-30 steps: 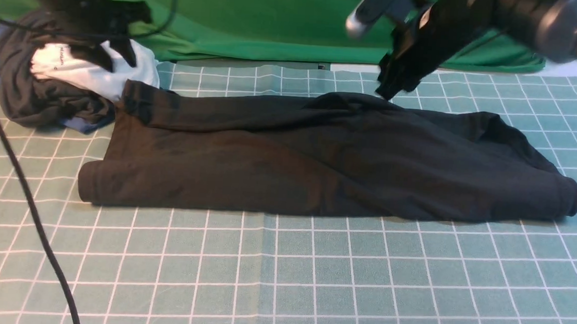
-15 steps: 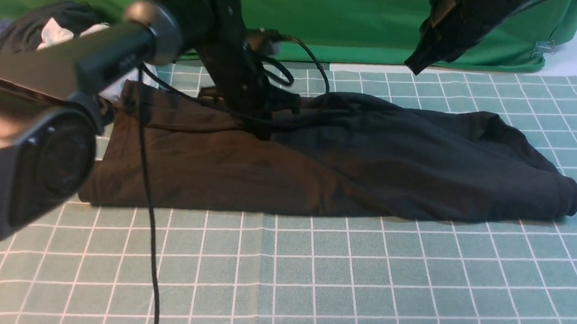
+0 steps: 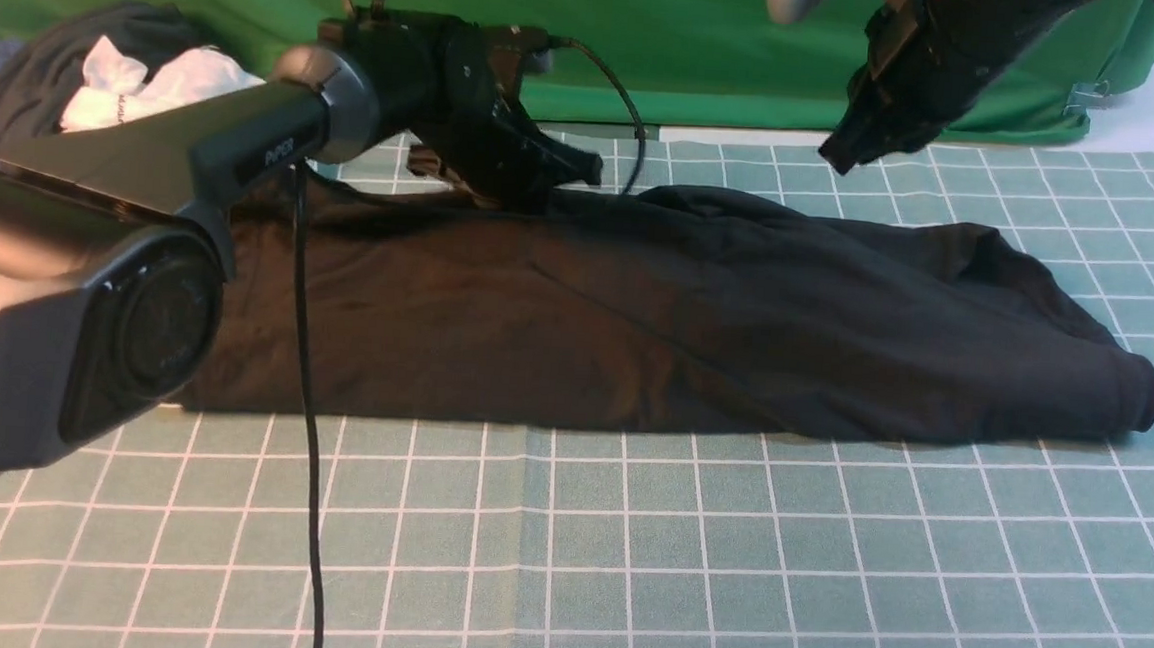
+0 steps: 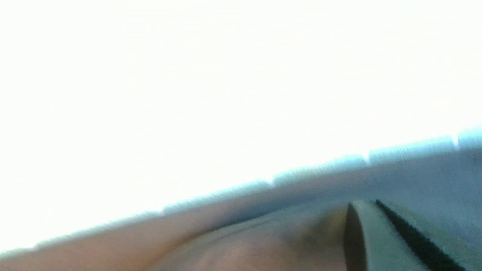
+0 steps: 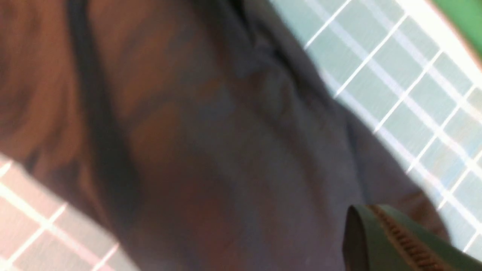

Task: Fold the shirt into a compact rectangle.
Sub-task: 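Pull the folded dark garment lengthwise by its ends to straighten it flat on the table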

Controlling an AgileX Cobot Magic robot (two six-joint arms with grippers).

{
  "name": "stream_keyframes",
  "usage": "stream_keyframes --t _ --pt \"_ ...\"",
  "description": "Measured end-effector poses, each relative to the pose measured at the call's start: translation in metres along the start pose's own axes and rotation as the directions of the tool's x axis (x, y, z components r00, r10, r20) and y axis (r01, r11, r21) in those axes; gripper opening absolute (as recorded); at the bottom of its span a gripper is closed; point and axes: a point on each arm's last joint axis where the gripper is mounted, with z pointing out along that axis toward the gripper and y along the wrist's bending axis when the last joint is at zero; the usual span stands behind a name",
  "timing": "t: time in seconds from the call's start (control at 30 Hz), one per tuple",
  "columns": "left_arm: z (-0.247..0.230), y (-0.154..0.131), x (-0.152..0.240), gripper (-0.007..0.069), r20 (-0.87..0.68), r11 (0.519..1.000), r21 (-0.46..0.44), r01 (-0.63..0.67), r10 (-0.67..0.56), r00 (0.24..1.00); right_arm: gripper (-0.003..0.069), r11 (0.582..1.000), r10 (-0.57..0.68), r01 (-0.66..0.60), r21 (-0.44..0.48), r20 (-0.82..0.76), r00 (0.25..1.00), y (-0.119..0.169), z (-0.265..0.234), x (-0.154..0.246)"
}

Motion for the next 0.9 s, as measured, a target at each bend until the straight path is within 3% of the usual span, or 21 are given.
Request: stream_keyframes --t 0.13,0.33,0.5,0.57,0.67,0.9 --pt "-0.022 0.023 -0.023 0.0011 0.001 0.999 -0.027 0.044 -0.044 0.999 0.0005 0.999 0.015 -0.017 -0.03 -0.072 0.997 -0.003 0.0 0.01" --pt "-0.054 0.039 -0.033 0.0011 -0.136 0.998 -0.048 0.028 -0.034 0.99 0.0009 0.997 0.073 -0.074 -0.014 -0.097 0.993 -0.026 0.0 0.024" --pt "-0.079 0.023 -0.031 0.0011 -0.228 0.997 -0.017 -0.07 0.065 0.971 0.0123 0.986 0.164 -0.166 -0.001 -0.154 0.974 -0.061 0.018 0.051" --pt "-0.08 0.009 -0.025 0.0011 -0.258 0.994 0.006 -0.11 0.107 0.96 0.023 0.974 0.216 -0.226 -0.031 -0.189 0.958 -0.074 0.041 0.065" --pt "-0.071 -0.005 -0.012 0.0011 -0.308 0.991 0.029 -0.131 0.133 0.942 0.0309 0.959 0.248 -0.271 -0.084 -0.214 0.945 -0.081 0.068 0.076" --pt "-0.046 -0.029 0.025 0.0011 -0.423 0.981 0.06 -0.182 0.19 0.886 0.0344 0.95 0.262 -0.292 -0.108 -0.227 0.938 -0.084 0.116 0.087"
